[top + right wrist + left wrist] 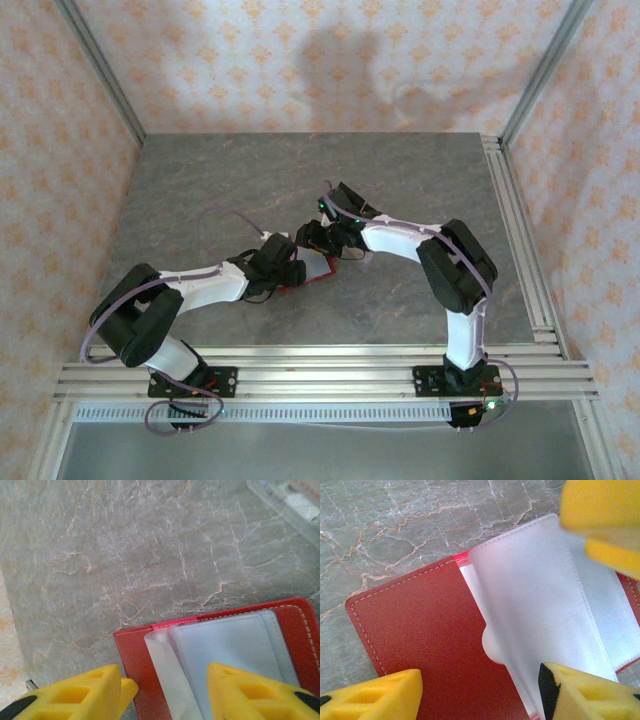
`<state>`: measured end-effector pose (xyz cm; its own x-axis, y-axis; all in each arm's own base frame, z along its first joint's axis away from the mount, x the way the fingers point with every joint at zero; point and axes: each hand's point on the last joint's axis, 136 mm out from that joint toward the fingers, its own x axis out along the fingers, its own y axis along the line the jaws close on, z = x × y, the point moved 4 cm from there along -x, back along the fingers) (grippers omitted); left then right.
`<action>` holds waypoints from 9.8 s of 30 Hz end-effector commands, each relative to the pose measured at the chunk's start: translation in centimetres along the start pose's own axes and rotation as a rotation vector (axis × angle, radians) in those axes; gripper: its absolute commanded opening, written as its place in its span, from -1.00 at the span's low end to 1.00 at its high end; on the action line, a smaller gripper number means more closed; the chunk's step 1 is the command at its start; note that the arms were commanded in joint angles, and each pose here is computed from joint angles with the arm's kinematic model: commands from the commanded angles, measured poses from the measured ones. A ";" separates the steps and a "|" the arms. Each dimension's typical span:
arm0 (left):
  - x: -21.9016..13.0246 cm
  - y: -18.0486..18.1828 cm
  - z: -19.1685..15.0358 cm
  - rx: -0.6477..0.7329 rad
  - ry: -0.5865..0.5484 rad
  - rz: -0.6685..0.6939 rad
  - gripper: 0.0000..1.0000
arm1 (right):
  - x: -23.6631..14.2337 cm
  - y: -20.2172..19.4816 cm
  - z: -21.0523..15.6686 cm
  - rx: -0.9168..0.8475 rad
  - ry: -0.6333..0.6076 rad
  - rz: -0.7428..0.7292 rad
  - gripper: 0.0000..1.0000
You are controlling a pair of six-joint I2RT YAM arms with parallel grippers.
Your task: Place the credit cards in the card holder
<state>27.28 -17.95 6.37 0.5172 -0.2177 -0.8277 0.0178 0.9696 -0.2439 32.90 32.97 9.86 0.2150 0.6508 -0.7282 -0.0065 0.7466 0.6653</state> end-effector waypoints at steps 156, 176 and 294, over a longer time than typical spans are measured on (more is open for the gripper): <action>-5.7 4.5 4.8 -0.129 -0.063 0.240 0.97 | -9.3 -7.7 1.4 -0.537 0.095 -0.685 -0.40; -5.3 4.6 4.5 -0.132 -0.056 0.245 0.97 | -7.4 -8.6 0.9 -0.577 0.140 -0.740 -0.62; -3.9 5.1 3.3 -0.087 0.013 0.277 0.98 | -14.5 4.3 0.3 -0.396 -0.077 -0.104 -1.00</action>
<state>28.25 -12.51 10.24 0.4980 0.0091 -0.8672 -0.1941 0.9757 -0.1013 30.05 25.35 21.78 0.2981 0.4407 -0.8467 -0.3873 0.8666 0.3147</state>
